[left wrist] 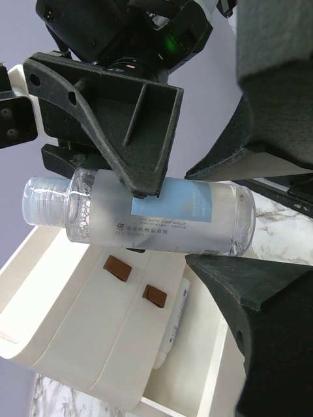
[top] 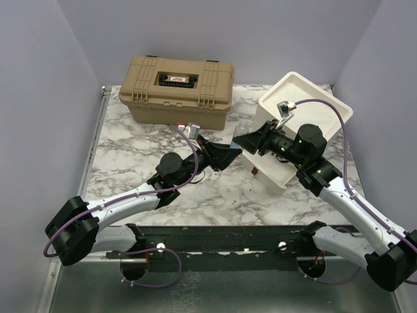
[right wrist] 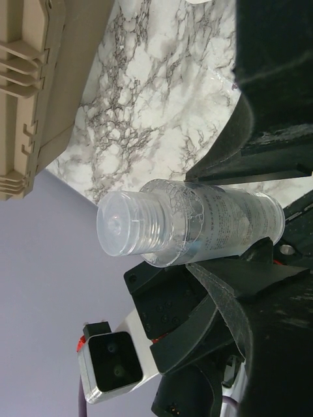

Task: Organize the makeup
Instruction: Pick up the makeup from the center of the board, then place the makeup in the drawer.

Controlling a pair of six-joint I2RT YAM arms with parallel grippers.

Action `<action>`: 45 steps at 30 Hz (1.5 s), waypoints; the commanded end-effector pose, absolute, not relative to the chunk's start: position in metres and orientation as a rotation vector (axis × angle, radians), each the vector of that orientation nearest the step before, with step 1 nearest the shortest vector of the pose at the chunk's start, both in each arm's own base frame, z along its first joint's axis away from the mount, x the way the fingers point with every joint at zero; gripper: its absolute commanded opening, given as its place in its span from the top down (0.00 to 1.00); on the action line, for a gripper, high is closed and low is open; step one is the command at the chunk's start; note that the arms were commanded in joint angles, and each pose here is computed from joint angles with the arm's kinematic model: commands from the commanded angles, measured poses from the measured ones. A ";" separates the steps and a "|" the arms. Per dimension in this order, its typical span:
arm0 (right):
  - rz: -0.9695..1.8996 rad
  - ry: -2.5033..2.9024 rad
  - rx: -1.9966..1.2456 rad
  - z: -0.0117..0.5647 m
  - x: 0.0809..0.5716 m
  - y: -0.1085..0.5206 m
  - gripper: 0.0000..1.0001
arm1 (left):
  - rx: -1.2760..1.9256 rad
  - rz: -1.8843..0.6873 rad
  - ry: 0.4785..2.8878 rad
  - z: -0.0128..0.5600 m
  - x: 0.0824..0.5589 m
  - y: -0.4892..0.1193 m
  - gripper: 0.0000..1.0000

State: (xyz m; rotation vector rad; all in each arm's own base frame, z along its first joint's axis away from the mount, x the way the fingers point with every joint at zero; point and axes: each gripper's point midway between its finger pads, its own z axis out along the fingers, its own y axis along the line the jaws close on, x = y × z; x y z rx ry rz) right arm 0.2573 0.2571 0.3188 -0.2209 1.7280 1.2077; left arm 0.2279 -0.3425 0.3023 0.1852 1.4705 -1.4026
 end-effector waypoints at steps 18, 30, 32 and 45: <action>1.096 1.774 -0.176 0.311 0.269 0.248 0.85 | 0.176 -1.345 1.558 0.293 0.237 -0.341 0.25; 0.819 2.026 -0.060 0.259 0.294 0.225 0.84 | 0.118 -1.128 1.683 0.271 0.255 -0.320 0.15; 0.776 2.089 -0.084 0.248 0.297 0.225 0.83 | 0.102 -1.090 1.702 0.267 0.258 -0.315 0.15; 0.460 2.334 -0.143 0.194 0.315 0.206 0.80 | -0.027 -1.010 1.729 0.256 0.269 -0.291 0.13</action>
